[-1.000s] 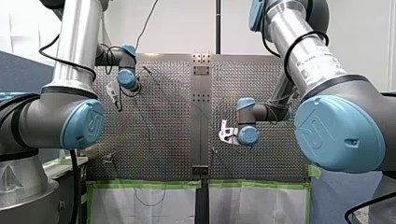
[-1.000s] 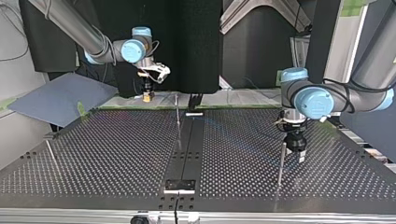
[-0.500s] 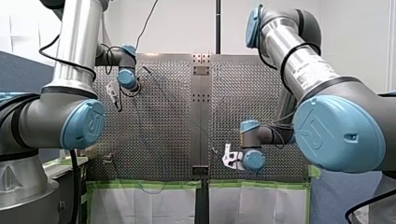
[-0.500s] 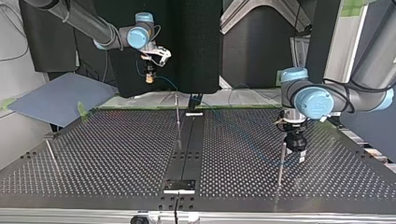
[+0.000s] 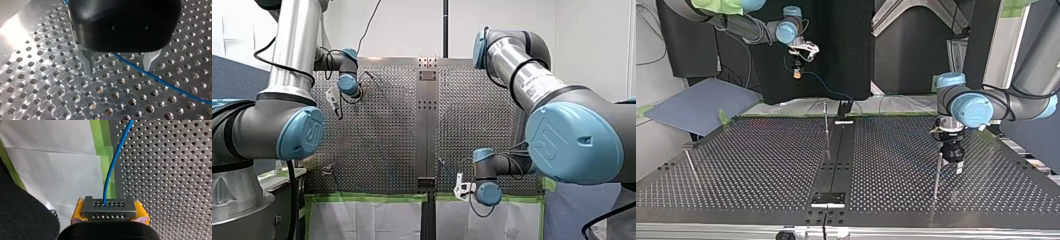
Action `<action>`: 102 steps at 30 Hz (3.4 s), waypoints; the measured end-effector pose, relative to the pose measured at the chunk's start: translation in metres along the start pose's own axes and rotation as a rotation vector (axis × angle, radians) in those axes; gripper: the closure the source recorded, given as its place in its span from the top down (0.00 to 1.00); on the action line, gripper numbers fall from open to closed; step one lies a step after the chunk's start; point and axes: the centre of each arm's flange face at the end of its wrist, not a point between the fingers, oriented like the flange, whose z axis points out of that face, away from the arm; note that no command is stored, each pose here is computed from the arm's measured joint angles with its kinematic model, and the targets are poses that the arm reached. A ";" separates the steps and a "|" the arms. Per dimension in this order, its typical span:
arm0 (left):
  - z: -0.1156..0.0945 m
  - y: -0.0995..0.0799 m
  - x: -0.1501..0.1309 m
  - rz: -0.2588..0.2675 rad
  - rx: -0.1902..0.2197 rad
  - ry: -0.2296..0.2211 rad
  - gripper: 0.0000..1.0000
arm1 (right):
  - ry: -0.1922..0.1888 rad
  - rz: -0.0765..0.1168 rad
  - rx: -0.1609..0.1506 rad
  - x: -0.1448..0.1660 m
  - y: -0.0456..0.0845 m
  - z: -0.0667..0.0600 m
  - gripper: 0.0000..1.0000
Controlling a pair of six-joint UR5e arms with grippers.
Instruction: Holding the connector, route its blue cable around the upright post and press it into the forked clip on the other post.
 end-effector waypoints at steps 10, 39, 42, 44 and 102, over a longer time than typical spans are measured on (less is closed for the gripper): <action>0.000 0.000 0.001 0.001 0.001 0.004 0.99 | 0.033 -0.005 0.011 -0.035 0.002 0.015 0.00; -0.002 -0.004 0.003 0.002 0.005 0.009 0.99 | 0.045 -0.056 0.035 -0.047 0.001 0.024 0.00; -0.003 -0.004 0.003 0.002 0.005 0.009 0.99 | 0.051 -0.064 0.039 -0.038 -0.002 0.026 0.00; -0.003 -0.004 0.003 0.002 0.006 0.009 0.99 | 0.052 -0.065 0.042 -0.030 -0.004 0.026 0.00; -0.101 0.028 -0.036 -0.124 -0.104 0.010 0.99 | 0.196 -0.028 0.058 0.120 -0.013 0.031 0.00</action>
